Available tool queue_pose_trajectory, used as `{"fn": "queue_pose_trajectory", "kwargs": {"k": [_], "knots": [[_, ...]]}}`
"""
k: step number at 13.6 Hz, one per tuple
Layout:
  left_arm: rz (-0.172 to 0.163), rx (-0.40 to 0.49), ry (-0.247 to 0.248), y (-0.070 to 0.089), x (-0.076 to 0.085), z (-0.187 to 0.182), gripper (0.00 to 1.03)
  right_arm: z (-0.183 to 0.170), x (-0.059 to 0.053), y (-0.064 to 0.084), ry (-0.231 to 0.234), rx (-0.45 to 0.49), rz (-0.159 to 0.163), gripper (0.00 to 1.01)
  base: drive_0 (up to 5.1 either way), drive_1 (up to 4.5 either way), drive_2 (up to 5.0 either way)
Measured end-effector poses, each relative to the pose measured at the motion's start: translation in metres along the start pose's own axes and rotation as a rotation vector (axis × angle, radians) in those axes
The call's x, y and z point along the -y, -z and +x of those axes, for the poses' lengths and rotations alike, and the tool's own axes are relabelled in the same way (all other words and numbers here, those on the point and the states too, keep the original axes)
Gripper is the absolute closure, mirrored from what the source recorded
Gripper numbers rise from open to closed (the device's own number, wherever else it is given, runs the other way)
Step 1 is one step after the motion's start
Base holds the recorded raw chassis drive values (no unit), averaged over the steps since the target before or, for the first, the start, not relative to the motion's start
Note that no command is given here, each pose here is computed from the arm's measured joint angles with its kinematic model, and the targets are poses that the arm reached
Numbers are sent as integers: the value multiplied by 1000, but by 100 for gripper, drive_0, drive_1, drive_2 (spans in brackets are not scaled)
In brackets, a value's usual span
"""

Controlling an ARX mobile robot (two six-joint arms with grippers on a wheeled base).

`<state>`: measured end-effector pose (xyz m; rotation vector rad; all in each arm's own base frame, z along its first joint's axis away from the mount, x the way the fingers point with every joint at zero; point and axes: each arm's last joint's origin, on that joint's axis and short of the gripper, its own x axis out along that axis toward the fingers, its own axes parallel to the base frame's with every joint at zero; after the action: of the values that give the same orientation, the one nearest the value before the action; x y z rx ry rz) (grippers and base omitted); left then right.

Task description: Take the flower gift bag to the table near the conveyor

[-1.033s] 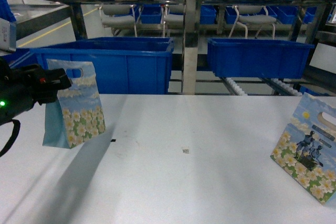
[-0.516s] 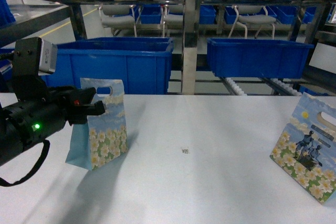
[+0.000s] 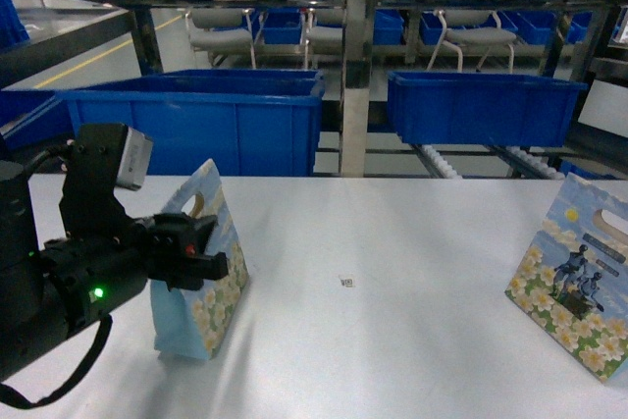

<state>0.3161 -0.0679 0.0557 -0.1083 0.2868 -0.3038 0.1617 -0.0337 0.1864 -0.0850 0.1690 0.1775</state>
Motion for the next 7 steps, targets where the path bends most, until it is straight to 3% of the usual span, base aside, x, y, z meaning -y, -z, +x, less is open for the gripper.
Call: {"fn": "queue_pose_trajectory", "kwargs": {"k": [2, 5, 7], "knots": [[25, 5, 16, -1, 8, 0, 41, 0, 0, 0, -1, 0, 0, 3, 0, 0, 0], [51, 67, 24, -17, 19, 3, 4, 0, 0, 0, 0, 0, 0, 3, 0, 0, 0], [72, 111, 35, -31, 22, -1, 5, 0, 0, 0, 0, 0, 0, 3, 0, 0, 0]]}}
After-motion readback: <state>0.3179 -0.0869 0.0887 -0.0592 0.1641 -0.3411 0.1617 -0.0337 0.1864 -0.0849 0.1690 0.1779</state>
